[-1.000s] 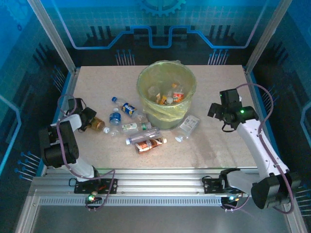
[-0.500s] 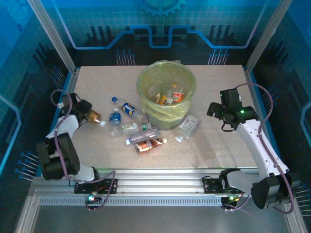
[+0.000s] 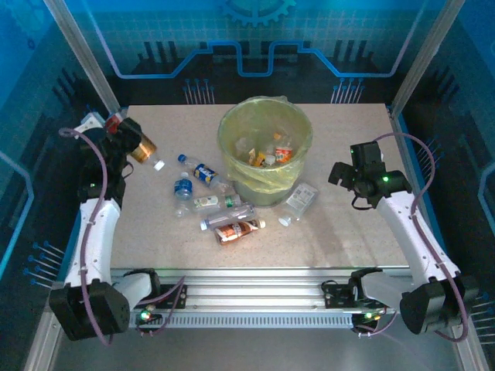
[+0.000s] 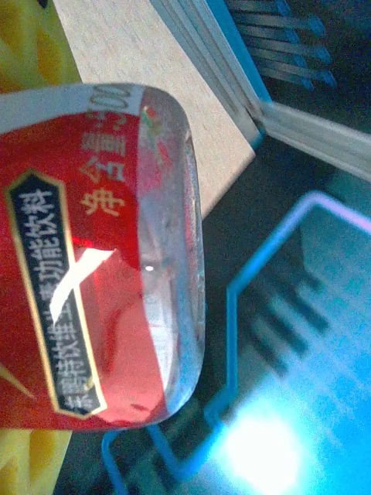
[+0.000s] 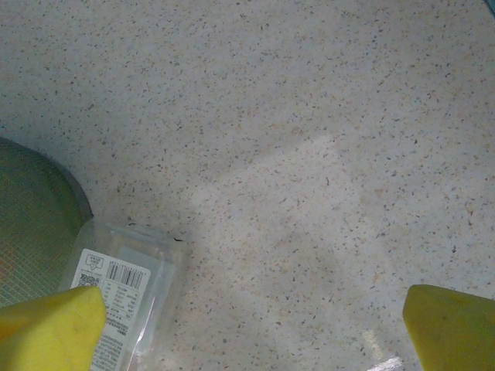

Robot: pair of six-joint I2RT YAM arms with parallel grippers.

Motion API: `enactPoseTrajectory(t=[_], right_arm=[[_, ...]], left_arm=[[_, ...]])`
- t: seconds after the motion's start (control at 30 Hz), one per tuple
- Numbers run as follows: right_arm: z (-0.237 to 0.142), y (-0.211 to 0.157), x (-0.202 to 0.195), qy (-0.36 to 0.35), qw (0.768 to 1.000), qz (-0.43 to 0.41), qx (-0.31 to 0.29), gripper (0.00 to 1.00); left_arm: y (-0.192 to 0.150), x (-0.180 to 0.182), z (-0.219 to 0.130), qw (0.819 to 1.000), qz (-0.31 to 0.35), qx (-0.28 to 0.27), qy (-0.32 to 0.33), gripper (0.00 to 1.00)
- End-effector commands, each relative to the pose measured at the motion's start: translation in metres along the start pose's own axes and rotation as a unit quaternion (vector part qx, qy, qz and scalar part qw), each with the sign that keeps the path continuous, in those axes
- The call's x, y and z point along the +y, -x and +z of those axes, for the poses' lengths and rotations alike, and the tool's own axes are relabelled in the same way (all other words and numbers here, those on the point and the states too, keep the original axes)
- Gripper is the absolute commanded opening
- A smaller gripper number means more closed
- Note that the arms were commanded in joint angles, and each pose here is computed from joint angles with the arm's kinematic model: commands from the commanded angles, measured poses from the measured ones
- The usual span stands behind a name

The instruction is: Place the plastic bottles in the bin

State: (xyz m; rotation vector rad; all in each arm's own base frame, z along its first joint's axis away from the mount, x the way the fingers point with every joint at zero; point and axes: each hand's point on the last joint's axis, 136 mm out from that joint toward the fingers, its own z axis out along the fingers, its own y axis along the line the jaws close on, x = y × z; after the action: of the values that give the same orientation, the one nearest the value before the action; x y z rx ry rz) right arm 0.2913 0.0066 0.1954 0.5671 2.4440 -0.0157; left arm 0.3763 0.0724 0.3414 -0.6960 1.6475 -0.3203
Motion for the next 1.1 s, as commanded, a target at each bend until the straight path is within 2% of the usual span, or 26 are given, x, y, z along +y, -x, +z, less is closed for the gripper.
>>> enactPoseTrajectory(t=[0.0, 0.27, 0.53, 0.8, 0.93, 1.07], right_arm=[[-0.002, 0.0, -0.006, -0.002, 1.0, 0.024, -0.003, 1.0], [-0.003, -0.003, -0.01, -0.006, 0.999, 0.038, -0.007, 1.0], [-0.004, -0.007, -0.016, -0.011, 0.998, 0.056, -0.011, 1.0], [-0.006, -0.009, -0.014, -0.003, 0.998, 0.056, -0.01, 1.0], [-0.005, -0.009, -0.013, 0.0, 0.998, 0.057, -0.009, 1.0], [-0.004, -0.009, -0.011, 0.004, 0.998, 0.057, -0.007, 1.0]], left_arm=[[0.037, -0.063, -0.017, 0.994, 0.037, -0.06, -0.083, 0.48], [0.026, -0.198, -0.019, 0.964, 0.098, -0.057, -0.241, 0.48], [-0.031, -0.305, -0.01, 0.928, 0.152, -0.018, -0.34, 0.48], [-0.122, -0.355, -0.007, 0.898, 0.209, 0.042, -0.385, 0.49], [-0.164, -0.36, -0.008, 0.887, 0.233, 0.069, -0.392, 0.5], [-0.189, -0.358, -0.01, 0.882, 0.233, 0.09, -0.399, 0.53]])
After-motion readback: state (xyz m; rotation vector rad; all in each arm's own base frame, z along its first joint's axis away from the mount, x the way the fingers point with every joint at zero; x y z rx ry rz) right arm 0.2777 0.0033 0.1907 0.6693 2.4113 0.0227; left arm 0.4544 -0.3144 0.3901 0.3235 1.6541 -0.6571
